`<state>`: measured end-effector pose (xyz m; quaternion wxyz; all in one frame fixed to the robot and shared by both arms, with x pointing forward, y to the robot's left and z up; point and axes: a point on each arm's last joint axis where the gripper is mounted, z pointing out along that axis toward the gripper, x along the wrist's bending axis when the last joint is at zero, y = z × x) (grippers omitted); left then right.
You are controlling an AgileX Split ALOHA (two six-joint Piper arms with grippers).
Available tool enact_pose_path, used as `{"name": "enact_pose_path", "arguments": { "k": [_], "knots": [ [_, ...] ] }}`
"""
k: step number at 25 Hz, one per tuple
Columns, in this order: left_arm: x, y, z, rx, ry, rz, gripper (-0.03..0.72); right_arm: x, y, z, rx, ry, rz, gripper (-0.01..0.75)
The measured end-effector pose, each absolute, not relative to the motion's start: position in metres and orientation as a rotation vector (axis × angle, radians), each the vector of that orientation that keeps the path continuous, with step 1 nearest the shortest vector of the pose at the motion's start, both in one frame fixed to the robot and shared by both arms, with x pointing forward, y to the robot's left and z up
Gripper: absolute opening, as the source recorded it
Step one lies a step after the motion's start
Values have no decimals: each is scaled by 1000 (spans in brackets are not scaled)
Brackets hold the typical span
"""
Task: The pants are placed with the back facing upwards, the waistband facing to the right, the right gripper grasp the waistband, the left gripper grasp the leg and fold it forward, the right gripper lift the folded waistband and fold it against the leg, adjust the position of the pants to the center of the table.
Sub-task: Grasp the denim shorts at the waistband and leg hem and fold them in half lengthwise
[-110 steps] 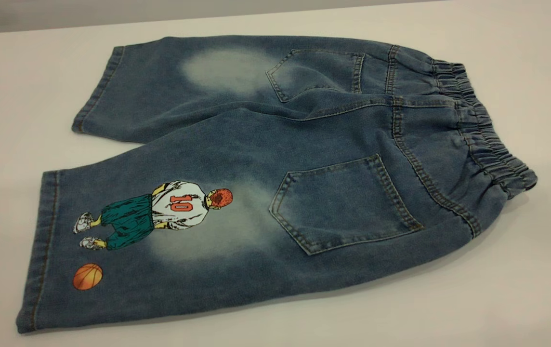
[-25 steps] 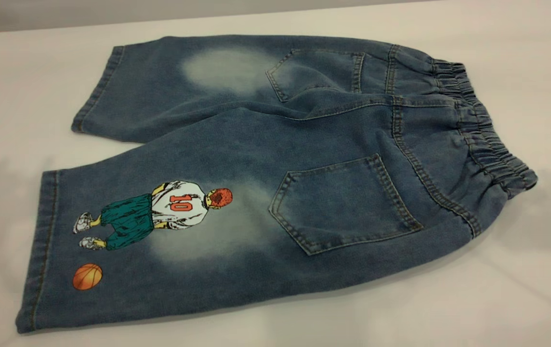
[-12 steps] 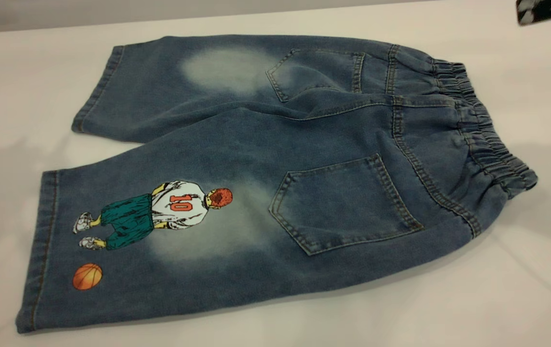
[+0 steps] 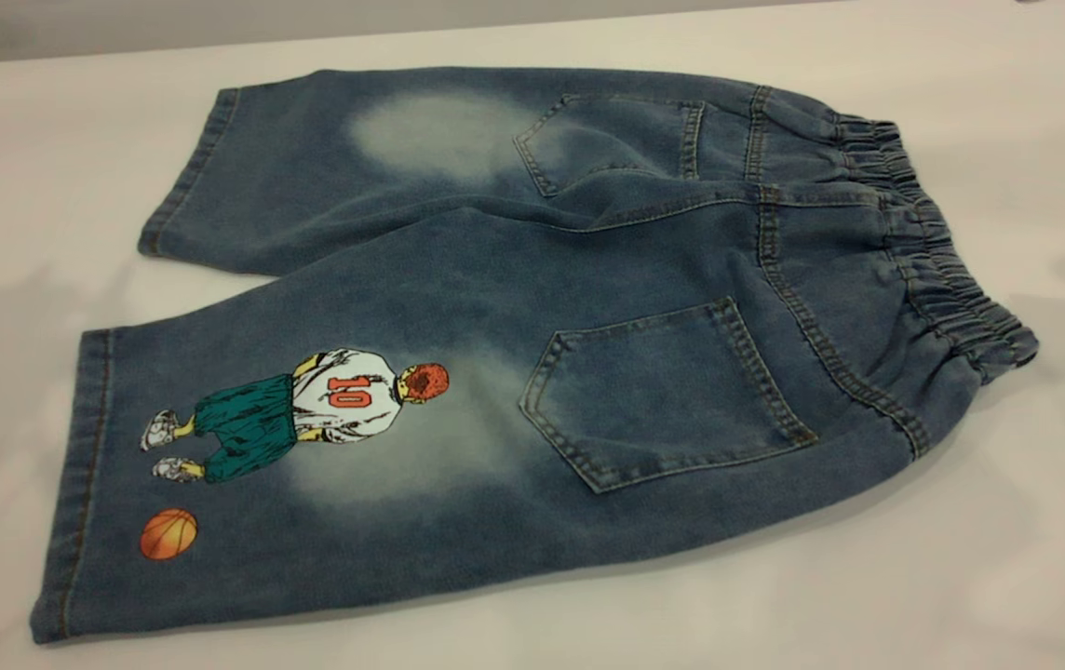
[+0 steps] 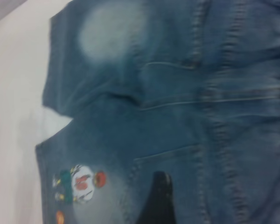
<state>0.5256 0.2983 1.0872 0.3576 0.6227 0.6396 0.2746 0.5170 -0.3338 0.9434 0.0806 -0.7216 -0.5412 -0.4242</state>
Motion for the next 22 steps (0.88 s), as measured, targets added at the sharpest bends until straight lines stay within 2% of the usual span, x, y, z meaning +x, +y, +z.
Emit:
{"name": "enact_pose_path", "arguments": {
  "k": [4,14,22],
  "knots": [
    [526,298,1087,1607,1651,709,461,519,-345,923,-2211,-1551,-1199,587],
    [526,298,1087,1608,1651,708,461,517,-344,859,-2168,-1462,-988,587],
    [526,298,1087,1608,1651,708,461,503,-342,840,-2189,-1466,-891,587]
  ]
}}
